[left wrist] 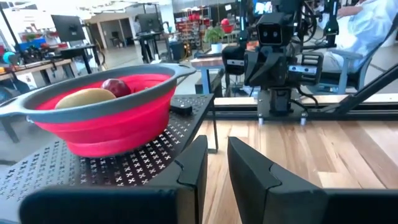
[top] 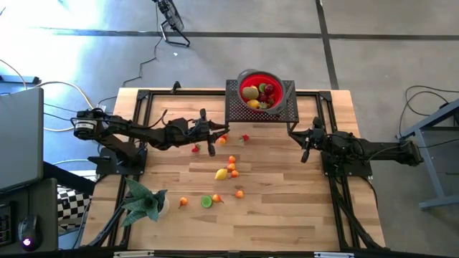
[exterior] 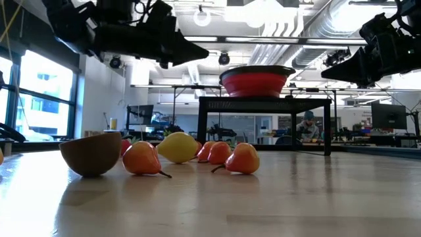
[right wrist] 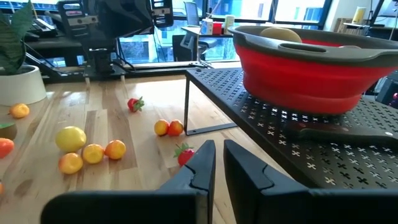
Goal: Pick & Place Fruit
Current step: Put the strawberry into the strainer on the shelf
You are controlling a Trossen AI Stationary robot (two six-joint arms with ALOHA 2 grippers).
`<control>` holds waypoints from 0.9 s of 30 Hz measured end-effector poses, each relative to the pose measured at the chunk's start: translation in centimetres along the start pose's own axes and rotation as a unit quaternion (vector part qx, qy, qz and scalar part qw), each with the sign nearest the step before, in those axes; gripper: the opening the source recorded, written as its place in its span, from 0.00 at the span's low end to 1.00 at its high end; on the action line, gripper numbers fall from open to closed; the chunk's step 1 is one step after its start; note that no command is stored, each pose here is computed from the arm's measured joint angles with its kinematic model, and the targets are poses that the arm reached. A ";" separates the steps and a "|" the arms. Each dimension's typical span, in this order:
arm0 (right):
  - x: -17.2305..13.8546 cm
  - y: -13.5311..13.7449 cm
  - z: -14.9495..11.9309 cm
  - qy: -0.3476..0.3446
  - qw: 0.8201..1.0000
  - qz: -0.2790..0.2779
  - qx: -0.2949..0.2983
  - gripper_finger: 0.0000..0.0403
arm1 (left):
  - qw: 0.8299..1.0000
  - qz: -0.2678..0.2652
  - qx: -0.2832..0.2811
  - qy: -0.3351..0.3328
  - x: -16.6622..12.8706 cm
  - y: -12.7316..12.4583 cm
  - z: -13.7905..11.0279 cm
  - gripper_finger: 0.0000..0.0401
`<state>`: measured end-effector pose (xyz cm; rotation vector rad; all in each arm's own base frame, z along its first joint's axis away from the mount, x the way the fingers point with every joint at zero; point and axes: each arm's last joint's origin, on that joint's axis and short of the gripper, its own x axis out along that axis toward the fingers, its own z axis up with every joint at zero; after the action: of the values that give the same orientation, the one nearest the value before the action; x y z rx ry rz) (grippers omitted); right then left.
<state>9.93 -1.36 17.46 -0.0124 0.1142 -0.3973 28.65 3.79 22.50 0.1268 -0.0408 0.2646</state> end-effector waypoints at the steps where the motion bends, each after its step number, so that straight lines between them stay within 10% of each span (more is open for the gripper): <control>1: 0.0 0.0 0.0 0.000 1.000 0.000 0.000 0.07 | 1.000 0.000 0.000 -0.002 -0.1 0.0 -0.1 0.15; 27: 0.0 0.0 0.1 -0.003 1.000 0.000 -0.005 0.07 | 0.998 -0.004 0.009 0.062 -0.4 -0.1 -1.6 0.15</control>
<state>9.94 -1.36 17.52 -0.0226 0.1102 -0.3969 28.34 3.78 20.84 0.1272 0.0854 0.2645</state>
